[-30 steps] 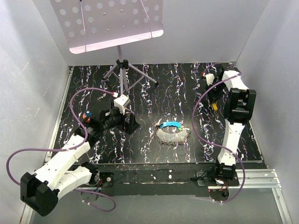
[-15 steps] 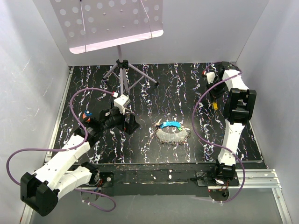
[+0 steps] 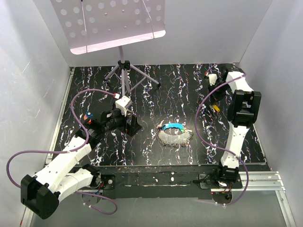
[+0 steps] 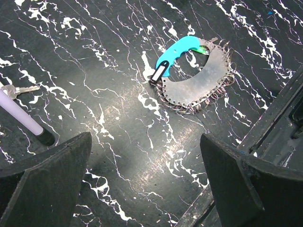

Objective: Put the keys on the keyring

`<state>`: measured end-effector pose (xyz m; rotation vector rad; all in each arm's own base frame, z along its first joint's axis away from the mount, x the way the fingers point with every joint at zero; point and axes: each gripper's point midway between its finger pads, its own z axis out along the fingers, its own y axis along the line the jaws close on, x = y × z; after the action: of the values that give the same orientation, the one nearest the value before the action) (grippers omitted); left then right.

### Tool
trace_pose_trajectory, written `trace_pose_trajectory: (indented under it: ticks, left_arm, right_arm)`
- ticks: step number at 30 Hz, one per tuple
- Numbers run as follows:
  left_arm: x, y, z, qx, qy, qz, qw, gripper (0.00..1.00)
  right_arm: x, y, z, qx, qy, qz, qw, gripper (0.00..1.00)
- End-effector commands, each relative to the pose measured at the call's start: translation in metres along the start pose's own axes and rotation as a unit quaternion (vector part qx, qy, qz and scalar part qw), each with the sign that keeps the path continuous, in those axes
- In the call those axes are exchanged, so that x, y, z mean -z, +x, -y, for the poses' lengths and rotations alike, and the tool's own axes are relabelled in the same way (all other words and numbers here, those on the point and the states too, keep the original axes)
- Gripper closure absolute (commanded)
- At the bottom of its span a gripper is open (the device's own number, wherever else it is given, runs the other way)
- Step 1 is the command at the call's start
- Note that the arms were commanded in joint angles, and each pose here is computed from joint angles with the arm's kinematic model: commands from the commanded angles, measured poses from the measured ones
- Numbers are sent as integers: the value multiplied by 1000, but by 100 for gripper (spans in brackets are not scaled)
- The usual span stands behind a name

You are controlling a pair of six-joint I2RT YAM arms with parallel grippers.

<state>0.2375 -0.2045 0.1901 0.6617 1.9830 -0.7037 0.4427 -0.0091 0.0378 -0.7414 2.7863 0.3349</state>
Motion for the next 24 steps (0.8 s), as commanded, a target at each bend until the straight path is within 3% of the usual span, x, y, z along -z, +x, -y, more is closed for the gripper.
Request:
trace_pose_trajectory:
  ticks: [1, 15, 24]
  left_arm:
    - [6, -14, 4, -14, 7, 21, 1000, 0]
    - [8, -15, 7, -17, 15, 29, 999, 0]
    - [8, -13, 10, -17, 23, 28, 999, 1]
  right_arm:
    - [29, -6, -24, 10, -28, 42, 999, 99]
    - [35, 18, -75, 8, -96, 73, 993, 99]
    - [28, 47, -136, 25, -151, 65, 986, 99]
